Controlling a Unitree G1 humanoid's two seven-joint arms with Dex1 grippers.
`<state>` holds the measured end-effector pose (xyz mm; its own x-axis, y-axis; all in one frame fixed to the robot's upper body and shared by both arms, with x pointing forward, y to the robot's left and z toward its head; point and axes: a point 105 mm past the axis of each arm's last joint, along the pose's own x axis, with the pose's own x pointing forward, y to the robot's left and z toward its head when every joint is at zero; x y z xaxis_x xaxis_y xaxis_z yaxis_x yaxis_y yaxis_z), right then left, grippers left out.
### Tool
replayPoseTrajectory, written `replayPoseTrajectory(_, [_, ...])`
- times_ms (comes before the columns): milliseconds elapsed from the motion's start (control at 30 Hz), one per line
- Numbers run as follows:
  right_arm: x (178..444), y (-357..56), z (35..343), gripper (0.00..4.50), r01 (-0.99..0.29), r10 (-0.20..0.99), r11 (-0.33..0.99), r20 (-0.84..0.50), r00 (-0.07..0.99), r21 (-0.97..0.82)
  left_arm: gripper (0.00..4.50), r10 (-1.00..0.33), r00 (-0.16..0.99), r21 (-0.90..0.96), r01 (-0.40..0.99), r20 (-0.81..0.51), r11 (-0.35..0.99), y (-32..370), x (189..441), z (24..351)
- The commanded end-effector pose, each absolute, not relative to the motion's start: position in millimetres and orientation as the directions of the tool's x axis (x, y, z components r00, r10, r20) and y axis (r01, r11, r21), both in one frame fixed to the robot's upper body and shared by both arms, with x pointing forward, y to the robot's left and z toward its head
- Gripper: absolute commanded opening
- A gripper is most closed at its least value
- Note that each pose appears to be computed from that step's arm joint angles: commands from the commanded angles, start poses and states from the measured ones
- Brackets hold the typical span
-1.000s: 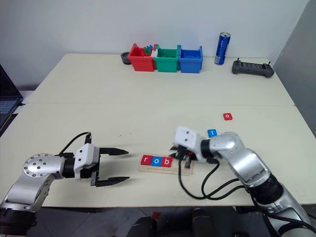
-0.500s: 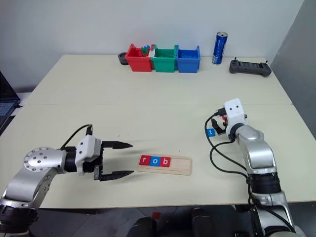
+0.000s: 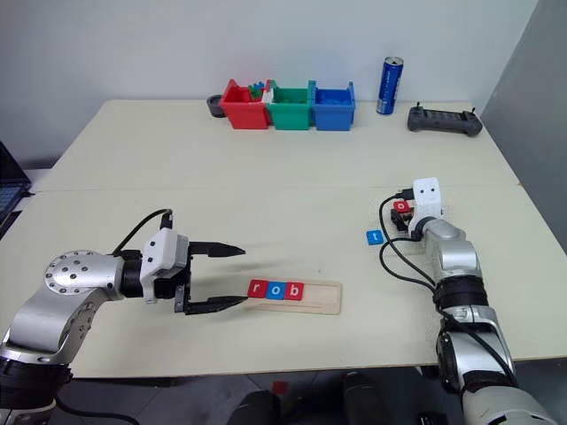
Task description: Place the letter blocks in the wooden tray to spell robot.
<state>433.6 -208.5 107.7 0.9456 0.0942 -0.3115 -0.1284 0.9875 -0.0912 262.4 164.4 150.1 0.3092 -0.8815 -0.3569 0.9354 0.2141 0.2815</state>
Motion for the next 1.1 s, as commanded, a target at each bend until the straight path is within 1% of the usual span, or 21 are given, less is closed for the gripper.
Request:
replayPoseTrajectory(33, [431.1,-217.0,92.9,2.16,-0.115,0.075,0.989,-0.360,0.930,-0.091,4.50,-0.888,0.311,0.302,0.930,-0.340,0.210,165.0,258.9,152.1])
replayPoseTrajectory(100, [431.4,-217.3,92.7,1.46,-0.117,0.076,0.989,-0.361,0.929,-0.092,4.50,-0.887,0.312,0.300,0.930,-0.340,0.212,167.3,258.9,149.6])
replayPoseTrajectory(200, [425.3,-220.1,107.7,1.44,-0.106,0.062,0.986,-0.307,0.950,-0.127,4.50,-0.887,0.314,0.301,0.929,-0.339,0.214,168.3,259.8,146.7])
replayPoseTrajectory(300, [402.8,-219.3,131.4,1.44,-0.080,0.046,0.986,-0.221,0.974,-0.149,4.50,-0.889,0.313,0.300,0.929,-0.334,0.215,167.5,259.5,144.1])
replayPoseTrajectory(400, [356.1,-204.5,146.9,1.44,-0.073,0.051,0.989,-0.174,0.983,-0.125,4.50,-0.891,0.310,0.292,0.932,-0.333,0.215,168.1,257.2,140.4])
replayPoseTrajectory(433, [338.3,-196.0,146.5,1.44,-0.085,0.063,0.989,-0.178,0.982,-0.120,4.50,-0.891,0.308,0.290,0.933,-0.334,0.214,168.8,256.7,139.5])
replayPoseTrajectory(467, [327.1,-190.6,145.8,1.44,-0.092,0.069,0.989,-0.186,0.980,-0.116,4.50,-0.891,0.307,0.288,0.933,-0.334,0.214,169.3,256.4,139.1])
replayPoseTrajectory(567, [284.7,-165.0,125.1,1.44,-0.127,0.101,0.988,-0.262,0.960,-0.084,4.50,-0.894,0.298,0.284,0.937,-0.335,0.206,169.1,257.5,137.9])
replayPoseTrajectory(633, [267.4,-153.7,109.7,1.44,-0.124,0.109,0.992,-0.318,0.942,-0.026,4.50,-0.897,0.291,0.281,0.939,-0.334,0.199,167.6,258.1,138.1])
replayPoseTrajectory(733, [260.6,-141.0,99.9,1.44,-0.112,0.117,0.993,-0.340,0.933,0.035,4.50,-0.901,0.277,0.280,0.942,-0.335,0.186,165.1,258.8,139.7])
replayPoseTrajectory(967, [270.9,-138.0,89.5,1.44,-0.031,0.057,0.996,-0.338,0.939,0.081,4.50,-0.904,0.264,0.282,0.944,-0.338,0.170,162.2,261.6,144.5])
replayPoseTrajectory(1000, [271.5,-138.1,88.7,2.20,-0.018,0.049,0.995,-0.337,0.940,0.095,4.50,-0.904,0.263,0.283,0.944,-0.338,0.169,162.1,261.7,144.5])
replayPoseTrajectory(1067, [273.8,-136.3,91.7,2.81,-0.005,0.044,0.992,-0.318,0.947,0.123,4.50,-0.903,0.263,0.284,0.944,-0.338,0.169,162.4,261.3,143.9])
replayPoseTrajectory(1100, [275.6,-135.5,96.2,3.25,-0.003,0.043,0.991,-0.297,0.954,0.132,4.50,-0.903,0.264,0.284,0.944,-0.340,0.169,163.0,260.9,143.1])
